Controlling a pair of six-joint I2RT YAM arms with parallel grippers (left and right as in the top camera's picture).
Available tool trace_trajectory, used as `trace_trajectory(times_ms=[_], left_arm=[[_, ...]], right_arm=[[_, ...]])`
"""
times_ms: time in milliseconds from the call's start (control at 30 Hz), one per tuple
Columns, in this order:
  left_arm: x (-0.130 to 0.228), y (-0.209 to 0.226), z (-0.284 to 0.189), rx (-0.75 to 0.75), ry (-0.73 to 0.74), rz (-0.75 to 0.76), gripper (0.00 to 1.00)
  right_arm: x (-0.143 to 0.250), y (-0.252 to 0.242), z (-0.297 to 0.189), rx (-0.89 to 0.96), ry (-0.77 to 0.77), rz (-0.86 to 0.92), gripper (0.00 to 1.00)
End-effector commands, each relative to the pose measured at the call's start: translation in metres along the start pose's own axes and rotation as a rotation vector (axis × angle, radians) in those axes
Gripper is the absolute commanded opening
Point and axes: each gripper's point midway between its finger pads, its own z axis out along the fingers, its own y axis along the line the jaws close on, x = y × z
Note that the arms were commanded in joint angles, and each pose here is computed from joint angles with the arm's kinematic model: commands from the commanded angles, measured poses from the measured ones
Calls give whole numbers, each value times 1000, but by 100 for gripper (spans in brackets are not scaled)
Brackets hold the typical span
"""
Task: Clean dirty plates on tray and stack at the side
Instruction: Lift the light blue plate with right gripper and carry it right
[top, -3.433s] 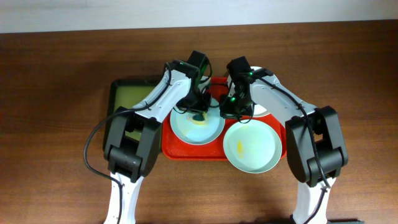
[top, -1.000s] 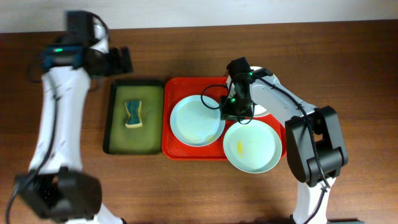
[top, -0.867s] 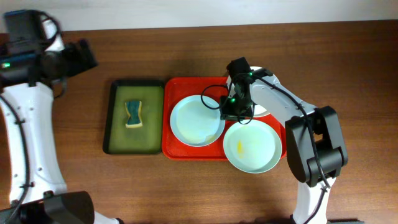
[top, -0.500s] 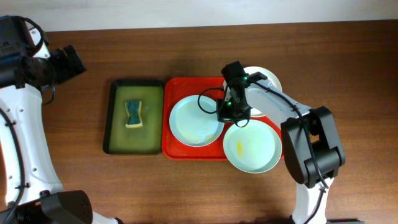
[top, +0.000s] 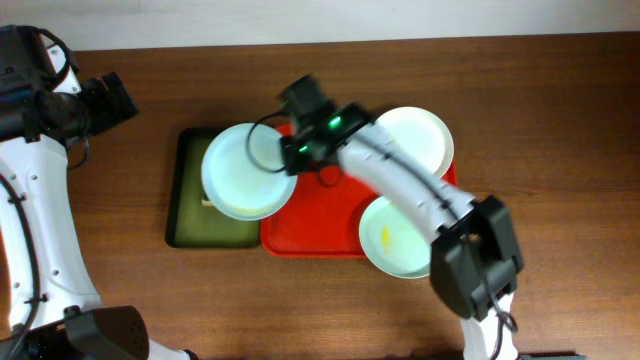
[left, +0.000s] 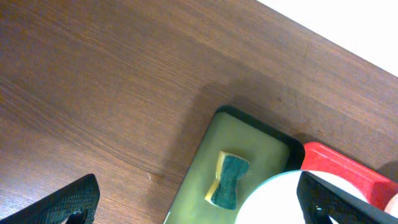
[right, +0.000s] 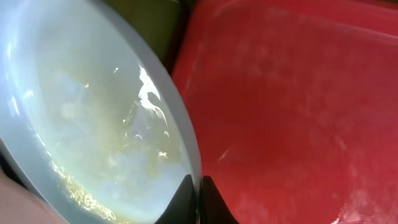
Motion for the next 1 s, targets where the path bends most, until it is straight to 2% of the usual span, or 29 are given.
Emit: trace_trajectory(times_ms=[0,167,300,400,533,667,767,967], left_arm=[[-1,1,-2,5,-4,-14,99],[-1,1,-2,5,-4,-15,99],[-1,1,-2,5,-4,-15,99],[-1,1,-2,5,-4,-15,99],[-1,1,-2,5,-4,-15,99],[-1,1,-2,5,-4,-15,100],[-1,1,-2,5,-4,-15,99],[-1,1,-2,5,-4,-15,99]], right_arm=[[-16,34,-12,211,-203,-196,4],[-45,66,-51,410,-440,-414,4],[-54,90,-106,353,-543,-420,4],[-57,103,-131,347,-589,-506,4],[-57,107,-150,493,-666,-522,4],[-52,126,-155,492,-696,-573,4],[-60,115,-175,629,-754,-551,4],[-61,115,-174,622,-756,-549,4]])
